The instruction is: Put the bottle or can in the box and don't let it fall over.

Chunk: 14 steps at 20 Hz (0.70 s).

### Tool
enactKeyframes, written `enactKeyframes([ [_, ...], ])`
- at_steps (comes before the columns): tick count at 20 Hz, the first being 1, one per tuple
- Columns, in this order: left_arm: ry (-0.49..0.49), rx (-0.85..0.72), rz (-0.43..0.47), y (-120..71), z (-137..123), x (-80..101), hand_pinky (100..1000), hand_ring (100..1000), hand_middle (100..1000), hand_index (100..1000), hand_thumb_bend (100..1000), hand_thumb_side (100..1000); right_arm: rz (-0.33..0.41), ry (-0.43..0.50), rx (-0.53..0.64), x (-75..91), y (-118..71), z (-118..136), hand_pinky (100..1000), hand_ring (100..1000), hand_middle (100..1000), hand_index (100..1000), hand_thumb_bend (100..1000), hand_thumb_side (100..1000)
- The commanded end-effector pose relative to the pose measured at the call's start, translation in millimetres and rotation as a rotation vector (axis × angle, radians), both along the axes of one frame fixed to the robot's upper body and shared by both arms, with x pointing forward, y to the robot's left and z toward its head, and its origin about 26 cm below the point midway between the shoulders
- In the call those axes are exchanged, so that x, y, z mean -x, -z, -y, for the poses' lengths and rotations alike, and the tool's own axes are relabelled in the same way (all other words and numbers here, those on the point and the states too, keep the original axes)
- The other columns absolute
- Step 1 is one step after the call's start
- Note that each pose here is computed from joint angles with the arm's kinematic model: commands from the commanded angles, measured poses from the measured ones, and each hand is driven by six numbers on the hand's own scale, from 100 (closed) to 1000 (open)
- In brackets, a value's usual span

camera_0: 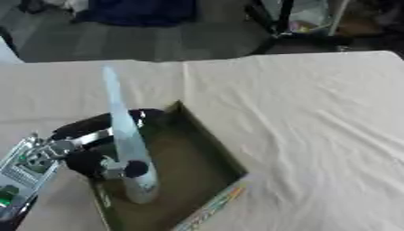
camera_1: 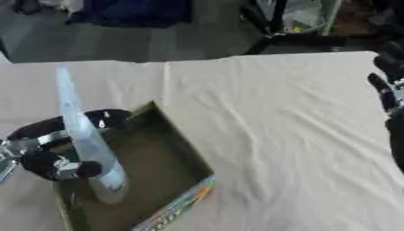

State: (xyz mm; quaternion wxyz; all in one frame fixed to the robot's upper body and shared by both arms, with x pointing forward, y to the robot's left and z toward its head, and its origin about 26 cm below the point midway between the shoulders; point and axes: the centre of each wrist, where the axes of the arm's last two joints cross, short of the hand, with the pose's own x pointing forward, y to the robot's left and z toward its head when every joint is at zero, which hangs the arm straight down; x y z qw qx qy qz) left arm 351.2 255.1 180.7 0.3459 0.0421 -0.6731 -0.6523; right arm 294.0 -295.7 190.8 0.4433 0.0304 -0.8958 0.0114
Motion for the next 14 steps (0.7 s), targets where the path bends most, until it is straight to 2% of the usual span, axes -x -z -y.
enactKeyframes([
  [1, 0.021, -0.03, -0.021, -7.2, -6, 0.7, 1000, 1000, 1000, 936, 100, 100, 0.033, 0.004, 0.022, 3.3, -11.4, 3, 1000, 1000, 965, 1000, 100, 470],
  [2, 0.018, -0.018, -0.032, -7.5, -7, 0.8, 1000, 1000, 1000, 934, 138, 378, 0.033, 0.004, 0.021, 3.3, -11.4, 3, 1000, 1000, 964, 1000, 100, 470],
  [3, 0.013, -0.006, -0.04, -8.2, -8, 1.2, 1000, 1000, 1000, 934, 172, 473, 0.033, 0.004, 0.021, 3.3, -11.5, 3, 1000, 1000, 965, 1000, 100, 470],
  [5, 0.004, 0.014, -0.048, -11.0, -10, 3.4, 1000, 1000, 1000, 932, 166, 487, 0.032, 0.005, 0.021, 3.3, -11.6, 4, 1000, 1000, 965, 1000, 100, 470],
  [6, -0.001, 0.022, -0.049, -13.0, -13, 4.9, 1000, 1000, 1000, 932, 119, 465, 0.032, 0.005, 0.021, 3.3, -11.6, 4, 1000, 1000, 965, 1000, 100, 467],
  [7, -0.009, 0.029, -0.047, -15.2, -15, 6.6, 1000, 1000, 1000, 933, 150, 442, 0.032, 0.006, 0.022, 3.4, -11.6, 4, 1000, 1000, 965, 1000, 100, 470],
  [9, -0.022, 0.04, -0.045, -19.0, -21, 9.8, 1000, 1000, 1000, 934, 145, 423, 0.032, 0.008, 0.023, 3.5, -11.5, 4, 1000, 1000, 965, 1000, 100, 470],
  [12, -0.023, 0.057, -0.044, -24.5, -27, 14.5, 1000, 1000, 1000, 939, 195, 485, 0.032, 0.011, 0.025, 3.7, -11.1, 5, 1000, 1000, 965, 1000, 100, 470],
  [14, -0.033, 0.066, -0.043, -27.3, -32, 16.5, 1000, 1000, 1000, 940, 208, 494, 0.032, 0.011, 0.026, 3.8, -10.9, 5, 1000, 1000, 965, 1000, 100, 470],
])
